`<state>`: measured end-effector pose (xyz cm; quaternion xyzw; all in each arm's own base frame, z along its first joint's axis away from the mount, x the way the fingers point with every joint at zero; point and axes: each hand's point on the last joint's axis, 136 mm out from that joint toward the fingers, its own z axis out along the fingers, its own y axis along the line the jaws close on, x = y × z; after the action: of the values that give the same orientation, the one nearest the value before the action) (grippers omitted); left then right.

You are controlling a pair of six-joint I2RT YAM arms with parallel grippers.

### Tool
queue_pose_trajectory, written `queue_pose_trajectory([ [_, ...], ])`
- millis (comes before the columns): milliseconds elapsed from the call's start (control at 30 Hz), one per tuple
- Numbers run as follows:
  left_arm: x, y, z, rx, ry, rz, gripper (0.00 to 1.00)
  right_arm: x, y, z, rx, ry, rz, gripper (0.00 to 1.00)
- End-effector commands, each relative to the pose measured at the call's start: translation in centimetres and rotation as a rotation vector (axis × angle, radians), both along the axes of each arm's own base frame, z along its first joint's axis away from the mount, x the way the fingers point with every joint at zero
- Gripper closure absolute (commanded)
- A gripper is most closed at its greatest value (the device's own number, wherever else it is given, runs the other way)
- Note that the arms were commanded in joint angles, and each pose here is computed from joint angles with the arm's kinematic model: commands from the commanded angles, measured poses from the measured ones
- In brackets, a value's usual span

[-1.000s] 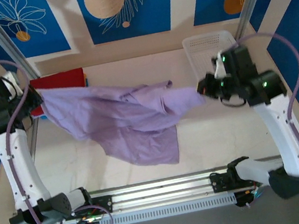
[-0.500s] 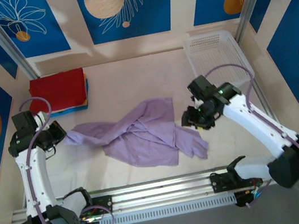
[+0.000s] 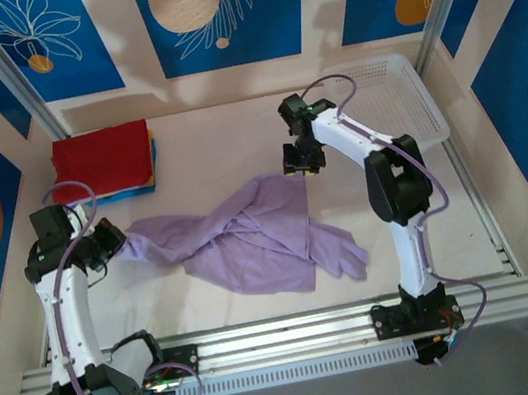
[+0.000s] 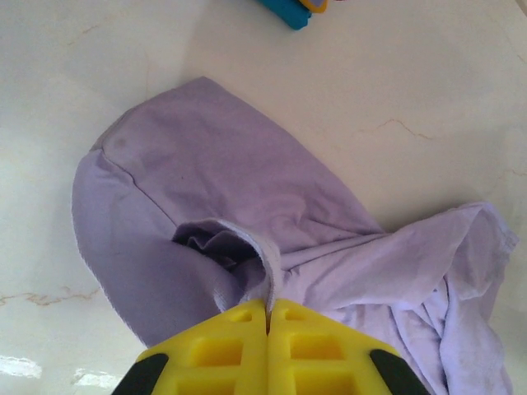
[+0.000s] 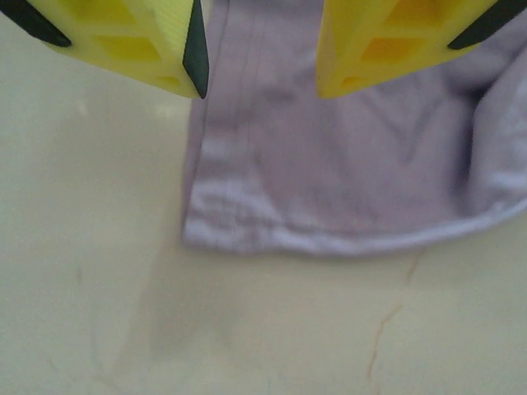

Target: Fold and stack the t-shirts

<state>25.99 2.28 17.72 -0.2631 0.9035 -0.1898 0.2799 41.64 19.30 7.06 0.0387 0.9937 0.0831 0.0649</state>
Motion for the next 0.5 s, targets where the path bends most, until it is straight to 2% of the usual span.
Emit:
queue_pose_trajectory([
  [0, 0.1, -0.5, 0.2, -0.033, -0.027, -0.004, 1.00, 1.6, -0.7, -0.6, -0.060, -0.021, 0.040, 0.60],
  [133, 0.2, -0.4, 0.1, -0.034, -0.026, 0.000, 1.00, 2.5, -1.7, -2.5, -0.114, -0.010, 0.024, 0.61],
  [333, 0.3, -0.5, 0.6, -0.043, -0.029, -0.006, 1.00, 2.5, -2.1, -5.2, -0.100, 0.045, 0.008, 0.64],
  [467, 0.2, -0.6, 0.7, -0.049, -0.026, -0.002, 1.00, 2.4, -1.5, -6.2, -0.080, 0.066, 0.024, 0.78],
])
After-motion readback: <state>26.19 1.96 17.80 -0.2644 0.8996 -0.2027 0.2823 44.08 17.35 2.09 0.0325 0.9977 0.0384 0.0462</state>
